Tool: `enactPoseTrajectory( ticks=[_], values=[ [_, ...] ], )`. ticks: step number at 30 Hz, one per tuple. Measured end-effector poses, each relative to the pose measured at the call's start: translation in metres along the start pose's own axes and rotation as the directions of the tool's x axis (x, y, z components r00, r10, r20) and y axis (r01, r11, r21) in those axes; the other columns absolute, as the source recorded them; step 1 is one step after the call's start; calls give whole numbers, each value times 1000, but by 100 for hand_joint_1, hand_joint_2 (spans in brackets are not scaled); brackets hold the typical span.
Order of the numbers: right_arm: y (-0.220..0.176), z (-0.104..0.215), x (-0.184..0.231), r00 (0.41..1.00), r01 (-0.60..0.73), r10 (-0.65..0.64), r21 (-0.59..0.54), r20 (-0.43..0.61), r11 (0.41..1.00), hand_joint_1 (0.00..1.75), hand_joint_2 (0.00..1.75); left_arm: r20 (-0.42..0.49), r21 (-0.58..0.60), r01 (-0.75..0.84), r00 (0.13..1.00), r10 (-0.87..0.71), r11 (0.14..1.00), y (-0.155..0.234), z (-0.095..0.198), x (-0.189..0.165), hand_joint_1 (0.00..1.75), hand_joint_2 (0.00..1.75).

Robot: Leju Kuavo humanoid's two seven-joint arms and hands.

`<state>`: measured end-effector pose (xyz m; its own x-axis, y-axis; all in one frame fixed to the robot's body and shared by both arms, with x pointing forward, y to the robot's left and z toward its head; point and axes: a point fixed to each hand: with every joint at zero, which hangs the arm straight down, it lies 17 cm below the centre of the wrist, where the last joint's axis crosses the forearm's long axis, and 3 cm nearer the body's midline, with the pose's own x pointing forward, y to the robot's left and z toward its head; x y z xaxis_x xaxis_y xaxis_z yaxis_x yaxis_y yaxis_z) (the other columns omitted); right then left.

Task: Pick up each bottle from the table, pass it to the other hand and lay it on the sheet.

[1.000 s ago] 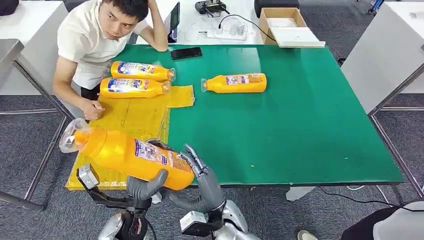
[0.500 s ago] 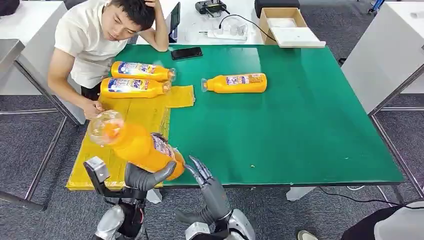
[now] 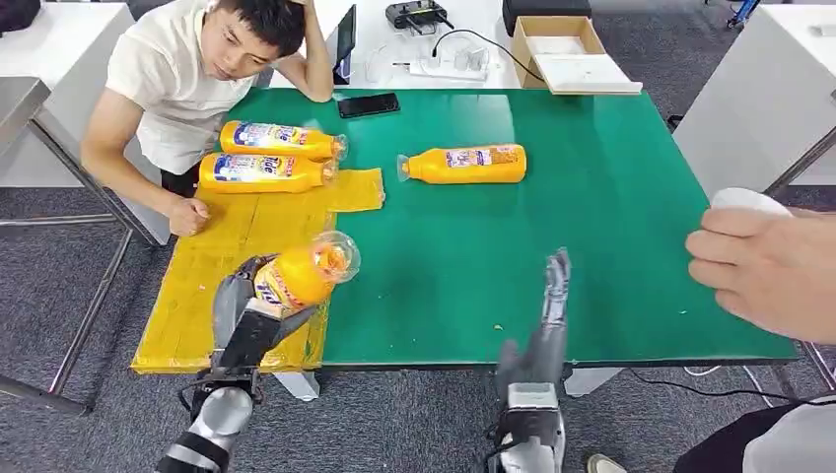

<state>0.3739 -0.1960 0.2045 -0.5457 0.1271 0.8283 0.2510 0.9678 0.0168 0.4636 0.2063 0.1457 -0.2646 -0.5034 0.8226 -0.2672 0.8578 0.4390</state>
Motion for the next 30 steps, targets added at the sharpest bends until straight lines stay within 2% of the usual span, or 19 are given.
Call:
enactPoseTrajectory(
  ticks=[6,11,14,19,26,27,28,29,30],
  values=[
    [-28,-14,9,1000,7,-6,-97,18,995,0,0,-25,-12,66,997,-66,998,-6,-7,-16,175,175],
    [-22,-17,11,998,57,-56,-92,13,994,0,0,-43,-31,313,948,-314,949,-7,-36,-38,175,175],
    [-18,-18,9,997,79,-79,-97,3,992,0,0,-69,-93,459,882,-466,884,-9,-48,-63,175,175],
    [-15,-16,0,995,91,-93,-95,-24,991,0,0,-143,-258,560,784,-604,787,-15,-45,-113,175,175],
    [-7,-11,-17,997,52,-56,-67,-58,996,0,0,-109,-363,609,724,-681,705,-21,-51,-128,175,175],
    [-7,-10,-19,997,50,-54,-65,-63,997,0,0,-108,-366,609,723,-682,704,-22,-51,-128,154,175],
    [-6,-9,-21,996,48,-53,-63,-69,997,0,0,-103,-377,602,728,-678,704,-24,-51,-128,155,175],
    [-5,-7,-24,996,46,-51,-60,-76,997,0,0,-97,-395,577,748,-657,715,-30,-49,-127,131,175],
    [-4,-6,-26,996,43,-47,-56,-81,998,0,0,-92,-417,540,775,-625,731,-37,-48,-125,131,175]
  ],
)
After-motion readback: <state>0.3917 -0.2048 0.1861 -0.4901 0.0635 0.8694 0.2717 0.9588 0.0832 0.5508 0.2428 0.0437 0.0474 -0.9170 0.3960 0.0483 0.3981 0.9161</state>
